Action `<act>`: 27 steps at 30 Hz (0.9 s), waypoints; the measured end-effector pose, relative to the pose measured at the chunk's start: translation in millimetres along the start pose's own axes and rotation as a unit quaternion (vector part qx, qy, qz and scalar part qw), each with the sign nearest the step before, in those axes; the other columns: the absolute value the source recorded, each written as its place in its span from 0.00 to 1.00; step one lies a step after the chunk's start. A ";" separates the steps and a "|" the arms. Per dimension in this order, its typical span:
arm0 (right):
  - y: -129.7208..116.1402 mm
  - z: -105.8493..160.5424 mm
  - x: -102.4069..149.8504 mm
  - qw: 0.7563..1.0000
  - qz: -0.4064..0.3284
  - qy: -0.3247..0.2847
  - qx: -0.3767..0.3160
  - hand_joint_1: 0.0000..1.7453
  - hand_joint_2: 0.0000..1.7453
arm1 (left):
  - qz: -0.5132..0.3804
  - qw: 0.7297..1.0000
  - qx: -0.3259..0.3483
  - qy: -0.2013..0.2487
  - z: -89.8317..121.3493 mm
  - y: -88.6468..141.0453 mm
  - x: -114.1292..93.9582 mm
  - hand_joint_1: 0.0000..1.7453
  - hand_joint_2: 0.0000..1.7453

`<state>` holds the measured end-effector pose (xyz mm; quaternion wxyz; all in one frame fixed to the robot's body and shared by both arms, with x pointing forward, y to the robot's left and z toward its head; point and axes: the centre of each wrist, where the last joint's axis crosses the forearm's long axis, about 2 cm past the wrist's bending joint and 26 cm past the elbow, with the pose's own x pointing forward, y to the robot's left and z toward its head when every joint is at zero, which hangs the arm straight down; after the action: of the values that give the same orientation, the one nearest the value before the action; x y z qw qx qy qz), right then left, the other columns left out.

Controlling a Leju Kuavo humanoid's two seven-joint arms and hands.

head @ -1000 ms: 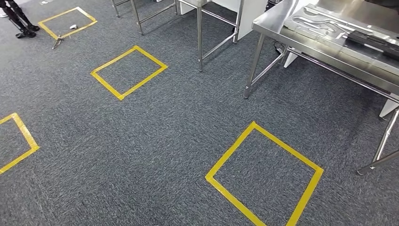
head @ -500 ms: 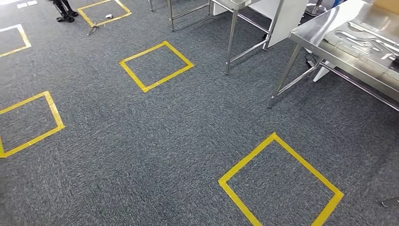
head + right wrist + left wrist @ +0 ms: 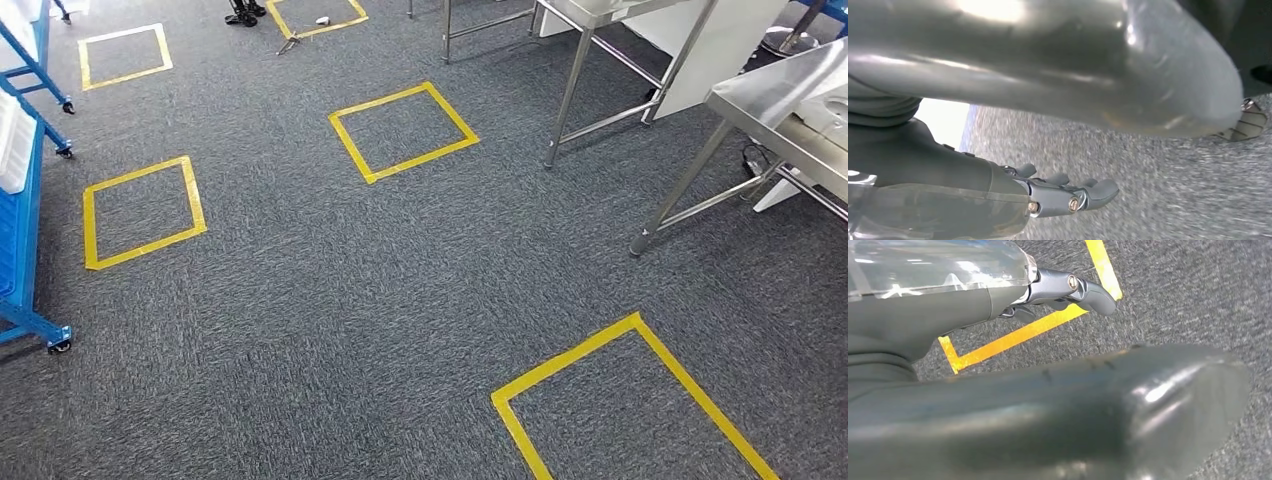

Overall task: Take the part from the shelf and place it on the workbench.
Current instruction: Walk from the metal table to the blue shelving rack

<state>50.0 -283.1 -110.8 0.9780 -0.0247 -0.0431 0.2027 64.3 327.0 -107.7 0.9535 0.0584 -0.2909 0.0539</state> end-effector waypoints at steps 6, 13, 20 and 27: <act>-1.3 0.3 6.6 1.000 0.016 -0.009 -0.004 0.00 0.00 | 0.002 1.000 0.004 0.005 1.4 2.6 -3.1 0.00 0.00; 1.1 0.2 2.9 0.999 0.031 -0.006 -0.006 0.00 0.00 | 0.006 1.000 0.007 0.011 2.4 3.3 -5.4 0.00 0.00; 3.6 0.3 2.8 0.998 0.053 -0.015 -0.015 0.00 0.00 | 0.015 1.000 0.011 0.023 3.1 3.3 -6.8 0.00 0.00; 5.3 0.2 0.3 0.997 0.072 -0.007 -0.007 0.00 0.00 | 0.021 1.000 0.005 0.022 3.9 1.5 -8.2 0.00 0.00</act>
<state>48.2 -278.1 -110.9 0.9603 -0.0332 -0.0496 0.2725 55.2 327.3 -109.0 0.9580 0.0556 -0.2707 0.0762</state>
